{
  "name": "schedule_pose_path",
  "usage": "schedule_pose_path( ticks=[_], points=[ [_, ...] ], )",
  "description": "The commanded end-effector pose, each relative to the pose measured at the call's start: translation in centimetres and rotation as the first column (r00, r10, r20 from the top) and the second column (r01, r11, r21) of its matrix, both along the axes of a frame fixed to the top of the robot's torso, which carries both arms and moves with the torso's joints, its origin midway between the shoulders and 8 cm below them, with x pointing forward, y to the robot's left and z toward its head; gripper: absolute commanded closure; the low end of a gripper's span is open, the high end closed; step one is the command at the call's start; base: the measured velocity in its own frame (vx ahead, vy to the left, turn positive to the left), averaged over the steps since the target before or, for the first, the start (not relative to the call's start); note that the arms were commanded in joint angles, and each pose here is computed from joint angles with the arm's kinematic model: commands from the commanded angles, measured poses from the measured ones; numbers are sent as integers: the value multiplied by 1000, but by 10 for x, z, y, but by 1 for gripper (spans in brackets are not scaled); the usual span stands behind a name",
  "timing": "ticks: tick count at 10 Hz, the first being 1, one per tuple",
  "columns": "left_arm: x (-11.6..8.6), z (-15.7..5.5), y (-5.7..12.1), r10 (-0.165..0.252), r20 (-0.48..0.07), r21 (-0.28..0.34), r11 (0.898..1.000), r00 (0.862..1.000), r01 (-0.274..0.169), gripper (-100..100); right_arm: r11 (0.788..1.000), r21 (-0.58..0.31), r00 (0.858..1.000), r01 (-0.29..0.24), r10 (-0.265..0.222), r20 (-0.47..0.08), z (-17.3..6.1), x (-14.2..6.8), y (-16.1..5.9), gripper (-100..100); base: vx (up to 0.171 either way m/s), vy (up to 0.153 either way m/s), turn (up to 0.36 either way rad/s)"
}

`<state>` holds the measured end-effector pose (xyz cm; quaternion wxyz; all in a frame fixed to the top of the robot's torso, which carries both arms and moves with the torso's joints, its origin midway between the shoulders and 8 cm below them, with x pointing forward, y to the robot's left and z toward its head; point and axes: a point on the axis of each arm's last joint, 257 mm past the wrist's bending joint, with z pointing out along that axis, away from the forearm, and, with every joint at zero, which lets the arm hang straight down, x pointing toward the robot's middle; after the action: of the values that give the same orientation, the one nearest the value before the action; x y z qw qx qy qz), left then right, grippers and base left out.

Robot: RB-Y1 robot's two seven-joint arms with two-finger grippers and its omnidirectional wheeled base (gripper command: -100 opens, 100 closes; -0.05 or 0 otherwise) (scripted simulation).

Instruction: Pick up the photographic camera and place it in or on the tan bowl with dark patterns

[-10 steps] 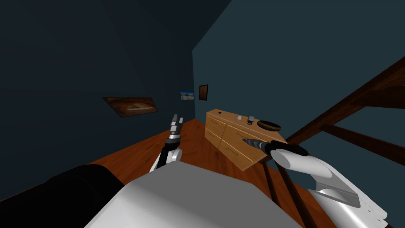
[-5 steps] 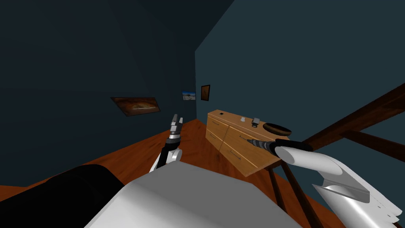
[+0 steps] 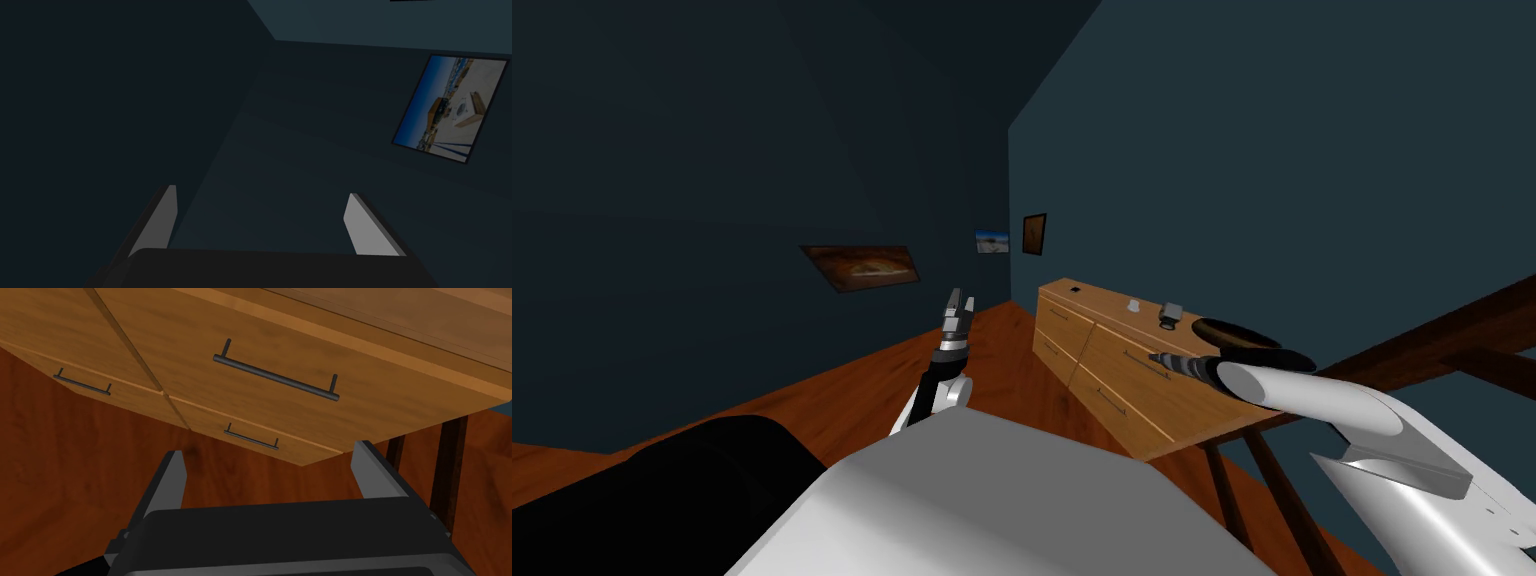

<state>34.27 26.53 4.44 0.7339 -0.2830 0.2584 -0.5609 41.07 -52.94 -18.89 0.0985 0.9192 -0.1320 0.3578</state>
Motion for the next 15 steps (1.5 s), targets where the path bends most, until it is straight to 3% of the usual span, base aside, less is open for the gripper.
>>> schedule_pose_path(
  ticks=[1,2,3,4,5,6,7,8,9,11,12,14,15],
  points=[
    [0,0,0,0,0,0,1000,1000,0,0,999,16,999,43,-42,-25,1,-7,-8,-100,99,-50,66],
    [0,0,0,0,0,0,1000,1000,0,0,993,33,994,111,-110,-16,12,-8,-23,-100,137,-95,93],
    [0,0,0,0,0,0,1000,1000,0,0,992,36,992,117,-116,-42,8,-14,-23,-100,115,-85,52],
    [0,0,0,0,0,0,1000,1000,0,0,982,52,983,182,-181,-29,19,-15,-37,-100,138,-100,80],
    [0,0,0,0,0,0,1000,1000,0,0,980,55,981,189,-186,-55,15,-20,-37,-100,123,-86,61],
    [0,0,0,0,0,0,1000,1000,0,0,965,71,967,252,-249,-50,25,-23,-50,-100,153,-94,99],
    [0,0,0,0,0,0,1000,1000,0,0,964,72,965,257,-252,-67,23,-27,-49,-100,131,-97,45],
    [0,0,0,0,0,0,1000,1000,0,0,945,88,949,315,-310,-64,32,-31,-61,-100,133,-124,64],
    [0,0,0,0,0,0,1000,1000,0,0,944,88,947,318,-312,-73,30,-33,-60,-100,127,-125,52],
    [0,0,0,0,0,0,1000,1000,0,0,902,118,910,415,-409,-75,46,-42,-78,-100,177,-139,96],
    [0,0,0,0,0,0,1000,1000,0,0,902,118,910,415,-409,-75,46,-42,-78,-100,205,-155,51],
    [0,0,0,0,0,0,1000,1000,0,0,869,139,880,474,-470,-62,60,-46,-90,-100,205,-205,71],
    [0,0,0,0,0,0,1000,1000,0,0,869,139,880,474,-470,-62,60,-46,-90,-100,201,-205,29]
  ],
)
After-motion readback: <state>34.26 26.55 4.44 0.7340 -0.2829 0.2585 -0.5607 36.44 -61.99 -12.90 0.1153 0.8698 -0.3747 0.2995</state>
